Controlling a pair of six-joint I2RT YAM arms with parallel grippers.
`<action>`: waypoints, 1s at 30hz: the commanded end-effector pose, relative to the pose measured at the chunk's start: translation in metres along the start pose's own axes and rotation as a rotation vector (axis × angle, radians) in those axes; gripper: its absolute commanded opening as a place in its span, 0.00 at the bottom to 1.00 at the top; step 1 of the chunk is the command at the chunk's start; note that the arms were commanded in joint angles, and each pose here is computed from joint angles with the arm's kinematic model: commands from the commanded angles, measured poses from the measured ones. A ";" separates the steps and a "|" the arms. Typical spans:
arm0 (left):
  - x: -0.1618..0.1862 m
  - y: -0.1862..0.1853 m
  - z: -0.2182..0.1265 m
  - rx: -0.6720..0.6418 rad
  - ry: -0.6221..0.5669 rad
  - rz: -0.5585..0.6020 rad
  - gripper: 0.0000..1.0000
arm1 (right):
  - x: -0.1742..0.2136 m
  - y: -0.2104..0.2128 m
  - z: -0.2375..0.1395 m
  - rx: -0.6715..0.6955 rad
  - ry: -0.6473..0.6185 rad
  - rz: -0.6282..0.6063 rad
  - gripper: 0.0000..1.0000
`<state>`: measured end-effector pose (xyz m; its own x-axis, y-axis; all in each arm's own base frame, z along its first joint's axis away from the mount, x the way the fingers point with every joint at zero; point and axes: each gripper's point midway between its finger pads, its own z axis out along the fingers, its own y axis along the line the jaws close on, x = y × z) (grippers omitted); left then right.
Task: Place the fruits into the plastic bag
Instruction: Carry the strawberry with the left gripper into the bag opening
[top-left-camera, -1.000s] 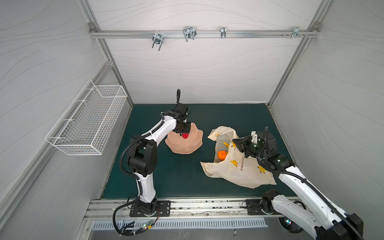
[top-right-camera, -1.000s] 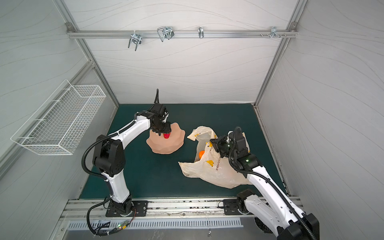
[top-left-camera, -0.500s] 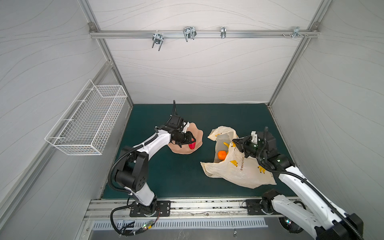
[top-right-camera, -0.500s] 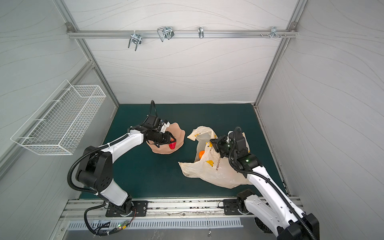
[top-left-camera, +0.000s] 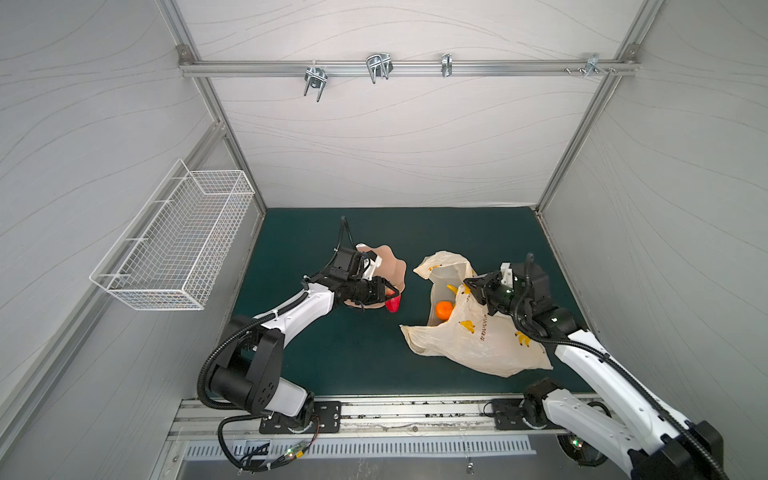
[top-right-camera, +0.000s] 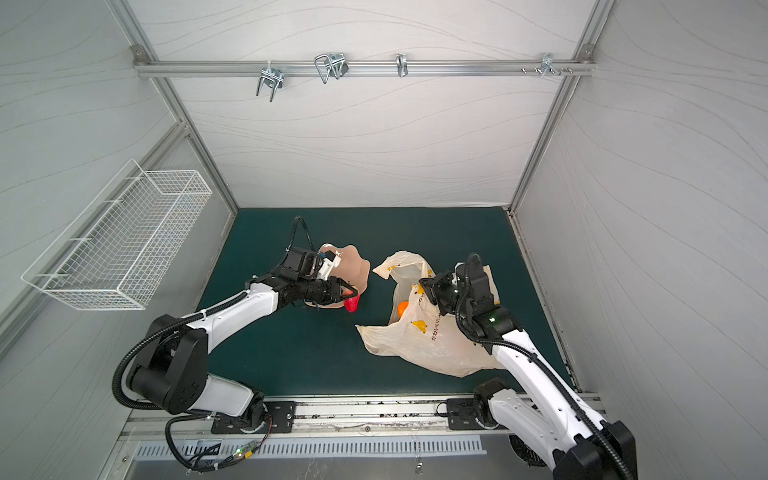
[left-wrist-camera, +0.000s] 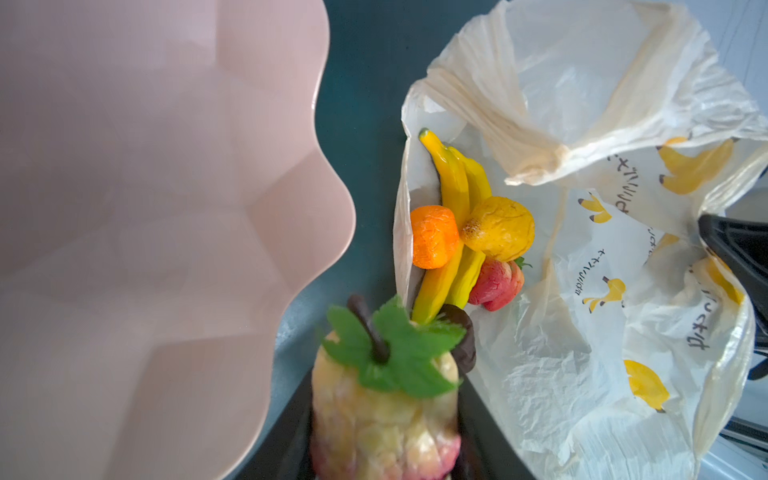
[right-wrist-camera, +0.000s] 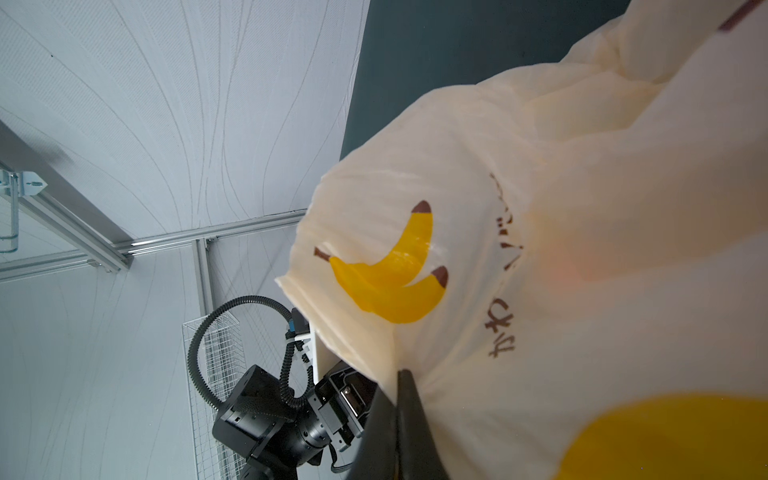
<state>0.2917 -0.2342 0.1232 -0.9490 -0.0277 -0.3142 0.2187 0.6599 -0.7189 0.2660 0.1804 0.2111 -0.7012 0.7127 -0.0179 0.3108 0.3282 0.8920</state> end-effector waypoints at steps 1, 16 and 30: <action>-0.007 -0.024 0.002 0.068 -0.022 0.060 0.29 | -0.001 0.004 0.002 -0.017 0.005 0.018 0.00; 0.020 -0.069 0.033 0.138 0.084 0.179 0.29 | -0.001 0.003 0.002 -0.015 0.006 0.018 0.00; 0.060 -0.106 0.064 0.131 0.217 0.343 0.28 | 0.001 0.004 0.003 -0.017 0.010 0.018 0.00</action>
<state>0.2212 -0.3399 0.1309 -0.8730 0.3163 -0.3712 0.4871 0.5259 -0.6973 0.2671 0.1828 0.2097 -0.7077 0.7064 -0.0126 0.3115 0.3280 0.8918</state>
